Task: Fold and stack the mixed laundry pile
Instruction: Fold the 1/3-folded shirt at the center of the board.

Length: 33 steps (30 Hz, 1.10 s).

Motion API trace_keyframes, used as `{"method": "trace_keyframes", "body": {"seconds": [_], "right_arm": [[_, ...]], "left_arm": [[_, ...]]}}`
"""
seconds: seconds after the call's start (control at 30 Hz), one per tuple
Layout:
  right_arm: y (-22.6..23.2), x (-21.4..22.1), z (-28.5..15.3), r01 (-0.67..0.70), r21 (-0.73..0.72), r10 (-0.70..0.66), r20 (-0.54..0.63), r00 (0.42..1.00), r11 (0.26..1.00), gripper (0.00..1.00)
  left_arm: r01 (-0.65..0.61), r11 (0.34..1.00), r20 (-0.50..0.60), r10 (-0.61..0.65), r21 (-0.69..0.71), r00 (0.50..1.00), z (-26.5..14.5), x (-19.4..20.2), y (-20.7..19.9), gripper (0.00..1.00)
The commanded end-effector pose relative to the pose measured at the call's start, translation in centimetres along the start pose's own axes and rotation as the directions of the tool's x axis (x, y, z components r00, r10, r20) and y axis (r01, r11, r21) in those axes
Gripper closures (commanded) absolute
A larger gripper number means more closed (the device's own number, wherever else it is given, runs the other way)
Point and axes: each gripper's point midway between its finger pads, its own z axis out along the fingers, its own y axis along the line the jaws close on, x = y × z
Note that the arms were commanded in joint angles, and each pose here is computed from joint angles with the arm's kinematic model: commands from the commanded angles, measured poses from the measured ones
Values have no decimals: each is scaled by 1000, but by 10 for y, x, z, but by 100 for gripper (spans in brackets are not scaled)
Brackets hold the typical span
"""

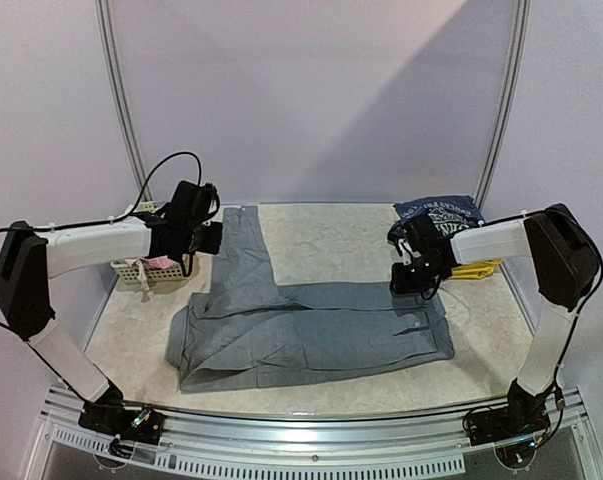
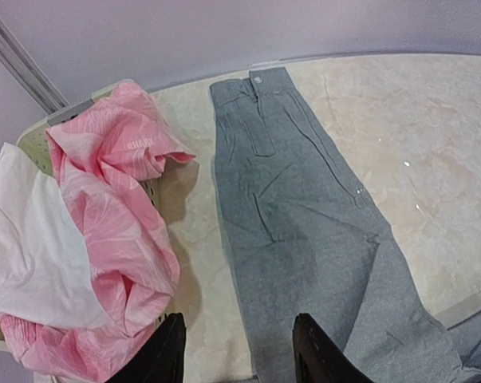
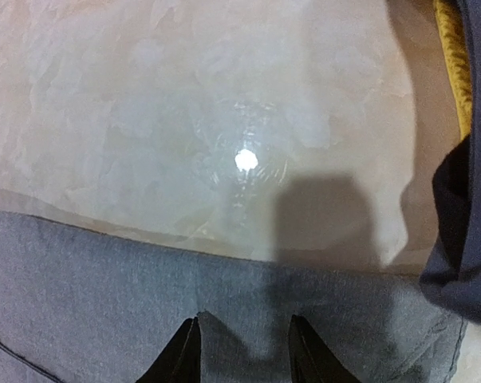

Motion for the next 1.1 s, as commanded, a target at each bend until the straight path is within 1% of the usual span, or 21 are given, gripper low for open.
{"method": "trace_keyframes", "body": {"seconds": [0.0,0.07,0.17,0.33,0.4,0.53,0.7,0.93,1.07], "right_arm": [[8,-1,-25,-2,-49,3,11,1000,999,62],[11,-4,-34,-2,-61,4,32,999,998,62],[17,-6,-48,0,-82,5,60,998,997,60],[25,-7,-72,6,-119,6,103,995,993,57],[26,-5,-80,5,-132,10,116,993,991,56],[28,-5,-94,2,-155,21,147,989,988,54],[29,-1,-97,-3,-172,29,150,988,985,53],[32,3,-95,-2,-184,27,136,990,983,52],[34,4,-94,-1,-188,27,136,990,982,52]], "left_arm": [[20,1000,24,-20,17,999,18,-20,3,53],[25,999,25,-26,31,999,27,-23,1,53],[28,999,-3,-28,45,1000,47,-25,-2,52],[42,998,-91,-37,53,995,86,-25,0,49],[73,996,-117,-67,51,991,99,-25,7,47],[141,987,-216,-121,80,969,131,-14,13,46],[155,984,-302,-124,82,945,163,2,16,47],[188,980,-352,-153,68,924,188,14,22,47],[199,977,-384,-157,72,910,203,23,16,50]]}}
